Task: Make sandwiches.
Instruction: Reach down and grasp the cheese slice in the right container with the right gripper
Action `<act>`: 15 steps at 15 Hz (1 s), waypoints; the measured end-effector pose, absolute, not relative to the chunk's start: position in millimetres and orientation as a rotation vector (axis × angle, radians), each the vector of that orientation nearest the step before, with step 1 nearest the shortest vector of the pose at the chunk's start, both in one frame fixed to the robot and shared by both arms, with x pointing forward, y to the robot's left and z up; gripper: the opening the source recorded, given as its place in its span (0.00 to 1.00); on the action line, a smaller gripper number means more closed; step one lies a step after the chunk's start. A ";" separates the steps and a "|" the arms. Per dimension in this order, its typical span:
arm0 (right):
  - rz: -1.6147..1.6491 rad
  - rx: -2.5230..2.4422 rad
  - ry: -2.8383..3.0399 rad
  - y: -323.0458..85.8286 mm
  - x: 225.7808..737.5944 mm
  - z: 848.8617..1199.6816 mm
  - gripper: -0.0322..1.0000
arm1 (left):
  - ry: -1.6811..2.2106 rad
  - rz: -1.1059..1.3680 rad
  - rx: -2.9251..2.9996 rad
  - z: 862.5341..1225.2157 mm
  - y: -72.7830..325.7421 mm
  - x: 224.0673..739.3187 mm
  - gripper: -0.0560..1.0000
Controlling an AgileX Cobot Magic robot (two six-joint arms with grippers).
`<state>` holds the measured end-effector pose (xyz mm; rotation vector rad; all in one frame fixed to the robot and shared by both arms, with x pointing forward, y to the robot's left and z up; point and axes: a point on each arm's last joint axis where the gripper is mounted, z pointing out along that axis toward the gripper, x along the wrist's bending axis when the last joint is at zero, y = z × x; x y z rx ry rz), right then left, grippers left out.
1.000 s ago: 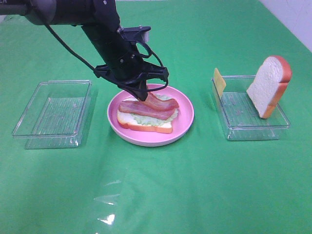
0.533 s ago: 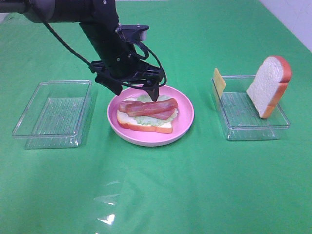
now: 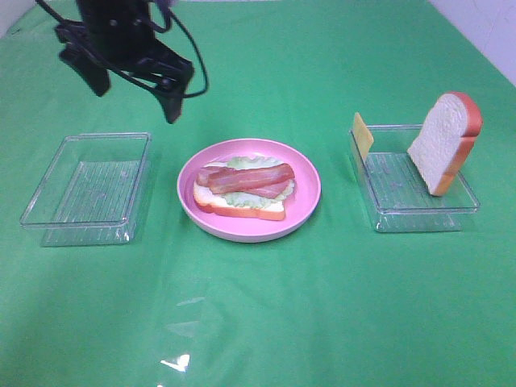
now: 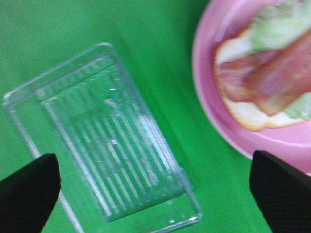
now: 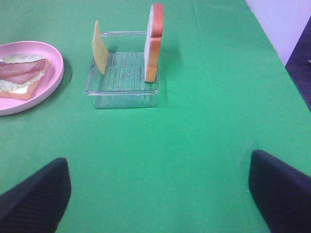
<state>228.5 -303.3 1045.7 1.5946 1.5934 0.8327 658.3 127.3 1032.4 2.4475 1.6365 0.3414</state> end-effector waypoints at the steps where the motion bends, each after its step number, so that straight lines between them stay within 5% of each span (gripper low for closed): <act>1: 0.833 1.595 1.593 -303.3 228.5 1045.7 0.96 | 1.792 0.340 2.338 1034.7 184.7 676.8 0.99; 8: 0.833 1.595 1.593 -303.3 228.5 1045.7 0.96 | 2.032 0.230 2.127 1028.5 304.6 687.1 0.98; 13: 0.833 1.595 1.593 -303.3 228.5 1045.7 0.96 | 2.057 0.224 2.113 1030.1 320.0 680.1 0.98; 15: 0.833 1.595 1.593 -303.3 228.5 1045.7 0.96 | 2.059 0.132 2.178 1034.2 315.0 631.3 0.98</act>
